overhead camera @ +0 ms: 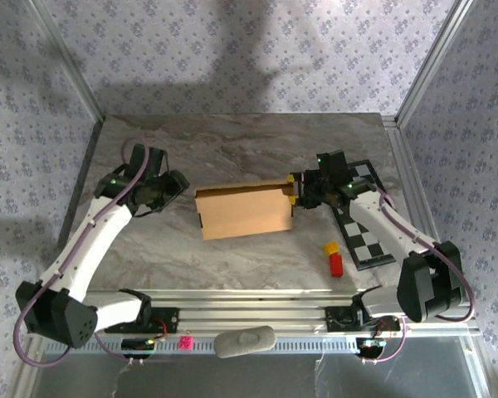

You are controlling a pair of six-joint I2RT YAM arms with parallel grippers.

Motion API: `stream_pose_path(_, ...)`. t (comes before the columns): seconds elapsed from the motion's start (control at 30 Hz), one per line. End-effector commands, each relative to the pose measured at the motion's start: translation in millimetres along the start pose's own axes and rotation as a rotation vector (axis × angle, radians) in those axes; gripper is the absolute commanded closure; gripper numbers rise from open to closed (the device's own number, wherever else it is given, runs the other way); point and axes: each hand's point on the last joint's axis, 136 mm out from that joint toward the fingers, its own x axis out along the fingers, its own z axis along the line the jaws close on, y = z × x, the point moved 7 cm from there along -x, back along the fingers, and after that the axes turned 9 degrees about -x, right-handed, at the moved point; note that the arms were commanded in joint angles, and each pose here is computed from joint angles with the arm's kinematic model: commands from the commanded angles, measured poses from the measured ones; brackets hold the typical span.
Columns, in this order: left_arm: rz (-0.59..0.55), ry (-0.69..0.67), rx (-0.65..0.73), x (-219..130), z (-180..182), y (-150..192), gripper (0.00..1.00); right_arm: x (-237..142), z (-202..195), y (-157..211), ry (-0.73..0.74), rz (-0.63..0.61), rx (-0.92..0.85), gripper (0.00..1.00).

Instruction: Fold the paper box

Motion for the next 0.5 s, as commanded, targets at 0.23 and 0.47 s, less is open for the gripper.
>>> stream_pose_path(0.23,0.246,0.114,-0.483,32.2,-9.1,20.4,0.28,-2.0,-8.8,2.3,0.033,-0.015,-0.015,0.54)
stream_pose_path(0.47,0.262,0.126,-0.580,45.5,-2.3,23.3,0.30,-2.1,-9.9,2.1,0.034,-0.016,-0.016,0.55)
